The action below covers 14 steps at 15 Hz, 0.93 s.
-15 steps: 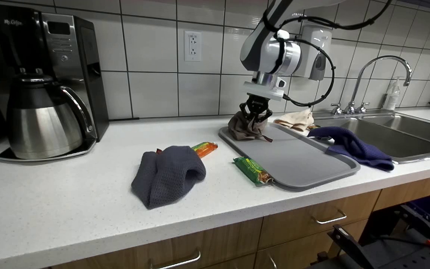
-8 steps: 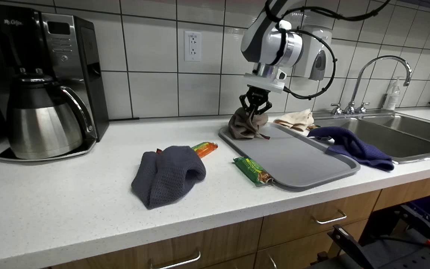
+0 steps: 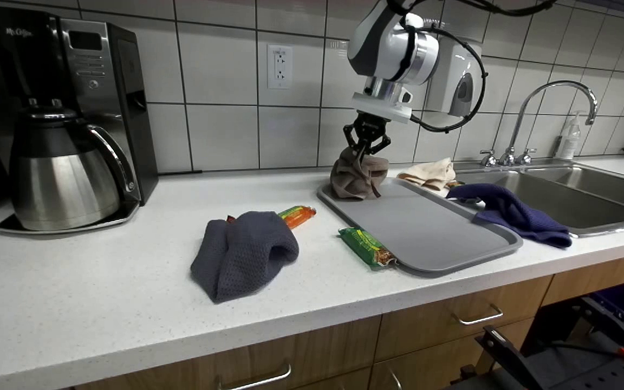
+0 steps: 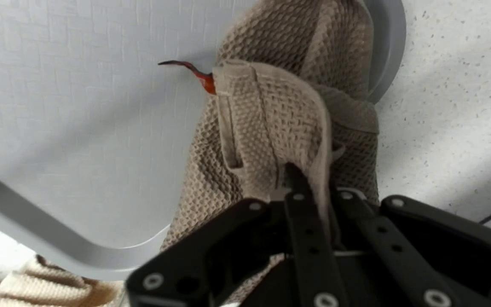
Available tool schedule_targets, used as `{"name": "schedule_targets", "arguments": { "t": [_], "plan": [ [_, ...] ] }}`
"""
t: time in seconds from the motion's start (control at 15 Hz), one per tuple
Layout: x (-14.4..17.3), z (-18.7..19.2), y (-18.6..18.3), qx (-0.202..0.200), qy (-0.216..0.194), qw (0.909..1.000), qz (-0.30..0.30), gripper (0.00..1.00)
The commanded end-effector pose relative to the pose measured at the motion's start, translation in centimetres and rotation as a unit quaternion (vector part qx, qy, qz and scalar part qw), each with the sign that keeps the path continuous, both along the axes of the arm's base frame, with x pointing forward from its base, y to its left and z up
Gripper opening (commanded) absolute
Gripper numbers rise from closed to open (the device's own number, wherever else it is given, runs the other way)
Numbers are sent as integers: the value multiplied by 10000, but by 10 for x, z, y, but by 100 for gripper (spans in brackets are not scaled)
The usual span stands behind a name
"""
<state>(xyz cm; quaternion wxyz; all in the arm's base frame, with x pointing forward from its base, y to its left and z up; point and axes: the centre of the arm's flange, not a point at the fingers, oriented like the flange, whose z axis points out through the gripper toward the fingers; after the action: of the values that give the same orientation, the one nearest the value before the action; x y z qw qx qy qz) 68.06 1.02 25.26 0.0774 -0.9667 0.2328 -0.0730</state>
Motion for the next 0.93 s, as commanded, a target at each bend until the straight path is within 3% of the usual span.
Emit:
{"name": "schedule_targets", "arguments": {
  "t": [0.0, 0.87],
  "plan": [
    [-2, 14, 15, 47, -127, 9992, 364, 2],
    [9, 34, 94, 248, -479, 9870, 1514, 2]
  ]
}}
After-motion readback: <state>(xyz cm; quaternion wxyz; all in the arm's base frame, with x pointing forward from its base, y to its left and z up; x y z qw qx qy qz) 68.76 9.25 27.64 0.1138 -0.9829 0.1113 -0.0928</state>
